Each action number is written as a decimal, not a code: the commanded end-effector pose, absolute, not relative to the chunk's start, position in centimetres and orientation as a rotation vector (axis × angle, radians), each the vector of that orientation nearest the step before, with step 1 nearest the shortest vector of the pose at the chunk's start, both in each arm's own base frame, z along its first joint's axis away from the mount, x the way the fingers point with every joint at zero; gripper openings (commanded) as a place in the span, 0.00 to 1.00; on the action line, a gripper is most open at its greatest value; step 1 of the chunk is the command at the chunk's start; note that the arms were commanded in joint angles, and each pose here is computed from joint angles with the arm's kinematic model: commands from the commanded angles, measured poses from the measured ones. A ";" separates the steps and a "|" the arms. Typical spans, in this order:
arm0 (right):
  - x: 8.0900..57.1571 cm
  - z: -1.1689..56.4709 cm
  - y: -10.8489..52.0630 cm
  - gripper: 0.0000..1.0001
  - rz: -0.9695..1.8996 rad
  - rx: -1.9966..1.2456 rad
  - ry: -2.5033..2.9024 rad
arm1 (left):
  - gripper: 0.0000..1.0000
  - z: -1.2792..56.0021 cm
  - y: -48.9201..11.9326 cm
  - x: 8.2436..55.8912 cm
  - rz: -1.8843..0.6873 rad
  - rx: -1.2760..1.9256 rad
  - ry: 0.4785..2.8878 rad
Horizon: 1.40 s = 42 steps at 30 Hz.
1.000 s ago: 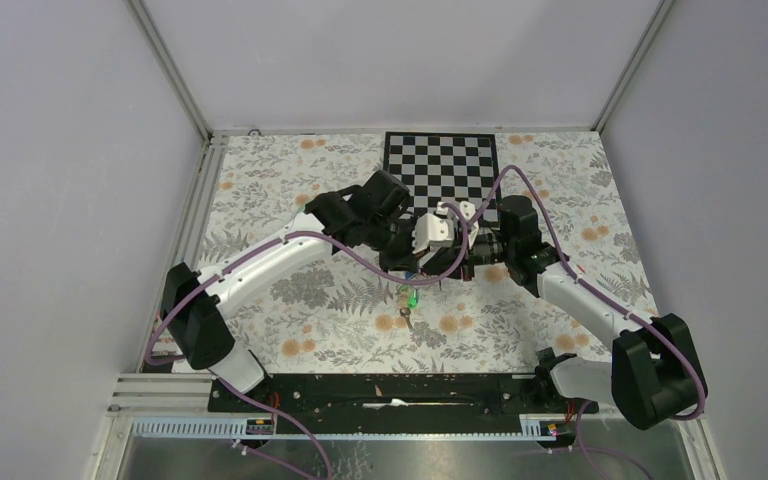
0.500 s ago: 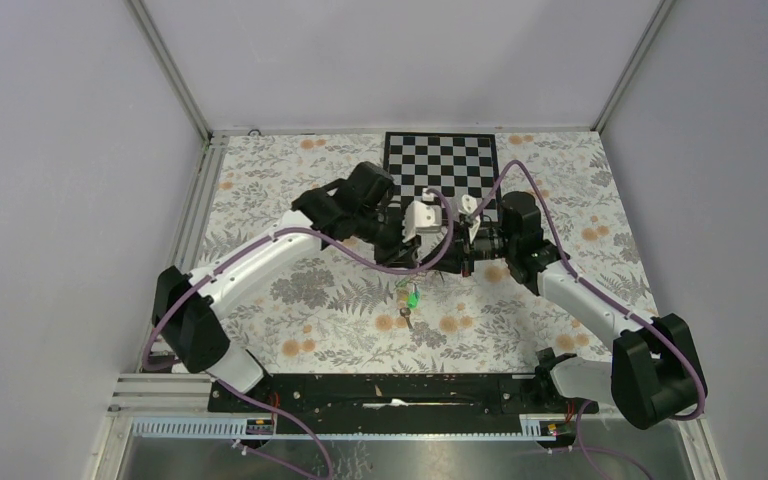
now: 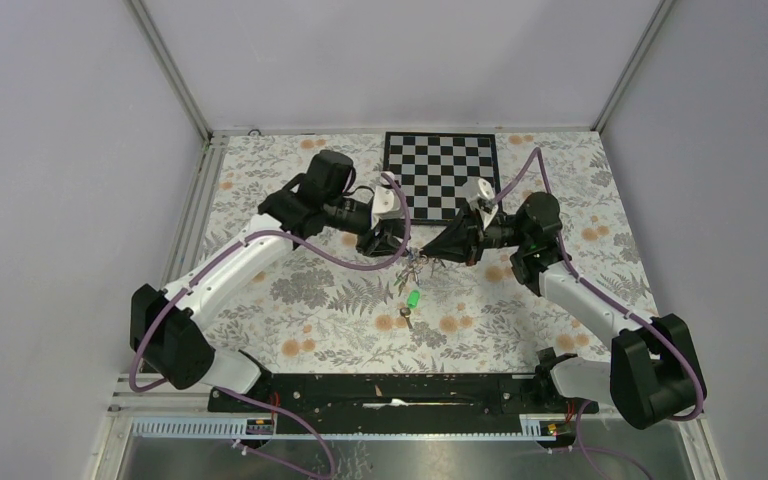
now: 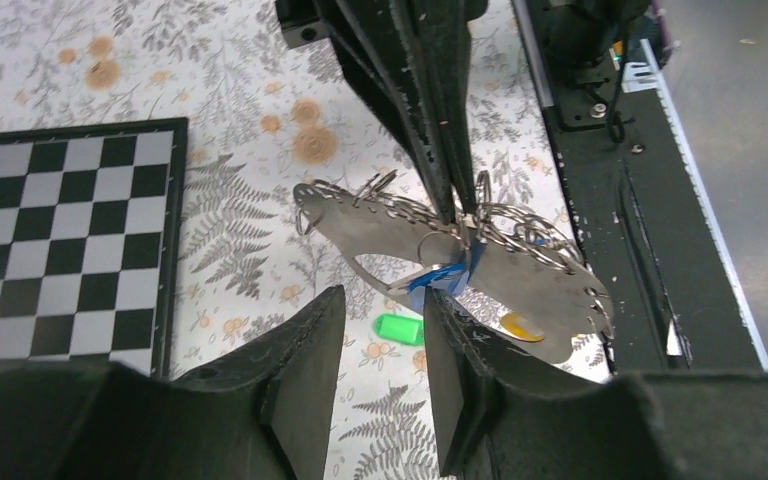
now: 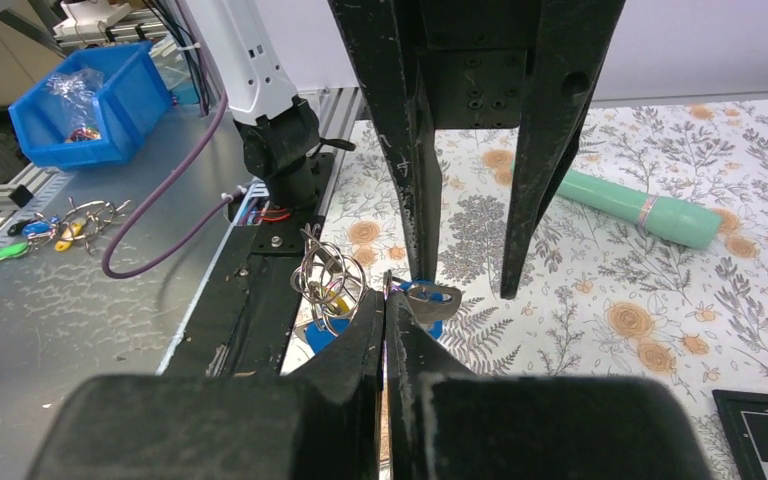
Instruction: Put the keys on the keyring
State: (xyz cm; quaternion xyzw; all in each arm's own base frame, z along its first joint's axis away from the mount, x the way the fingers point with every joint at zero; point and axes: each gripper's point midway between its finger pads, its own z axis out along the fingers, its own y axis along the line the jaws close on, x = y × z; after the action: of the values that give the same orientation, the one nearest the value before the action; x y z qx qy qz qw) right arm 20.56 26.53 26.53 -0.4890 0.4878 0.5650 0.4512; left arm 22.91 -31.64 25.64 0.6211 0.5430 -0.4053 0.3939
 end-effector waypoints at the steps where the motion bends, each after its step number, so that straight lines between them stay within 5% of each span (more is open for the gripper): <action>1: 19.9 28.0 26.3 0.00 1.381 -1.230 1.119 | 0.41 27.6 -32.2 21.1 -1.117 1.606 1.184; 15: 20.5 27.7 26.4 0.00 1.375 -1.186 1.149 | 0.01 25.9 -32.9 20.1 -1.248 1.590 1.221; 28: 21.9 26.1 26.4 0.00 1.328 -1.124 1.218 | 0.00 24.7 -34.4 20.2 -1.228 1.571 1.299; 42: 20.7 23.3 25.8 0.00 1.305 -1.266 1.203 | 0.41 25.9 -32.9 21.1 -1.081 1.598 1.226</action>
State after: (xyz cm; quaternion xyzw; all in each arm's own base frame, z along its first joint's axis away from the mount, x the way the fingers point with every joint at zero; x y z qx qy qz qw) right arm 21.06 26.10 22.75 -0.4881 0.5183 0.5426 0.4459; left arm 21.87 -33.03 22.98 0.6085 0.5462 -0.4375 0.3742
